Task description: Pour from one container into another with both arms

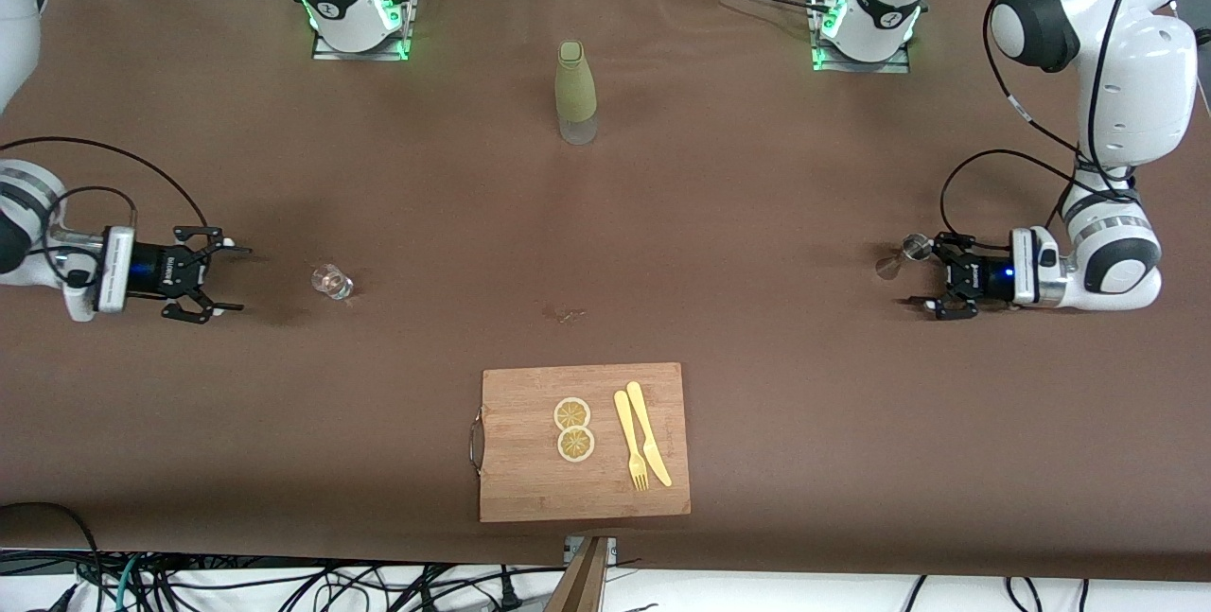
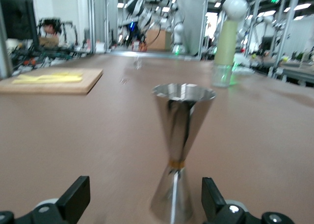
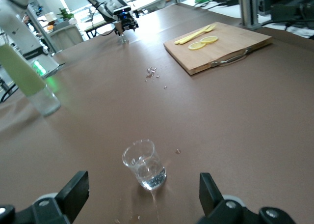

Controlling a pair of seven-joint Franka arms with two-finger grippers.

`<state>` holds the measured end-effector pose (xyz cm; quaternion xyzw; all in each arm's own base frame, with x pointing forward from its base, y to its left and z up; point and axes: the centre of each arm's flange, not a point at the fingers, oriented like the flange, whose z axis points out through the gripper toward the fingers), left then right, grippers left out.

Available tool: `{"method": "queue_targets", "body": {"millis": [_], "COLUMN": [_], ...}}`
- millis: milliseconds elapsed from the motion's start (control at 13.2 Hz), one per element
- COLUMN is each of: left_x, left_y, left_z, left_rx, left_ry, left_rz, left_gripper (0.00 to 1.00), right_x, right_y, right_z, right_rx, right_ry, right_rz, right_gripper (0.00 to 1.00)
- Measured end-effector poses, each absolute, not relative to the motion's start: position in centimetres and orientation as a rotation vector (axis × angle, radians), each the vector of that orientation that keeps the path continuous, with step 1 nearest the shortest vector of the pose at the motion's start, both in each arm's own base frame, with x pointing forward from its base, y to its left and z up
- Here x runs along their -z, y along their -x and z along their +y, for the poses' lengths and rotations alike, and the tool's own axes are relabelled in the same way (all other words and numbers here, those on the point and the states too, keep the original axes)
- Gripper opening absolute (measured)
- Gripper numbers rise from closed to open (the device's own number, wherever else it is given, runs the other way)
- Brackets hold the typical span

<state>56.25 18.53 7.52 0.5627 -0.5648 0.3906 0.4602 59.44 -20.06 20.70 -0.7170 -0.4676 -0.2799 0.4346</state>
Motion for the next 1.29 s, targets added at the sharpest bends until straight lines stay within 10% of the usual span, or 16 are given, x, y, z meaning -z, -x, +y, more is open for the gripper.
{"method": "queue_targets", "body": {"millis": [1290], "left_x": [-30.7], "left_y": [-65.2], "left_z": [15.5], "left_rx": [0.199], "left_ry": [-2.355], "left_rz": [-0.708], "left_gripper": [1.0], "right_x": [-50.7], "right_y": [-59.2], "right_z": [-7.0], "right_rx": [-0.128], "right_ry": [2.782], "right_rz": [-0.547], "right_gripper": [1.0]}}
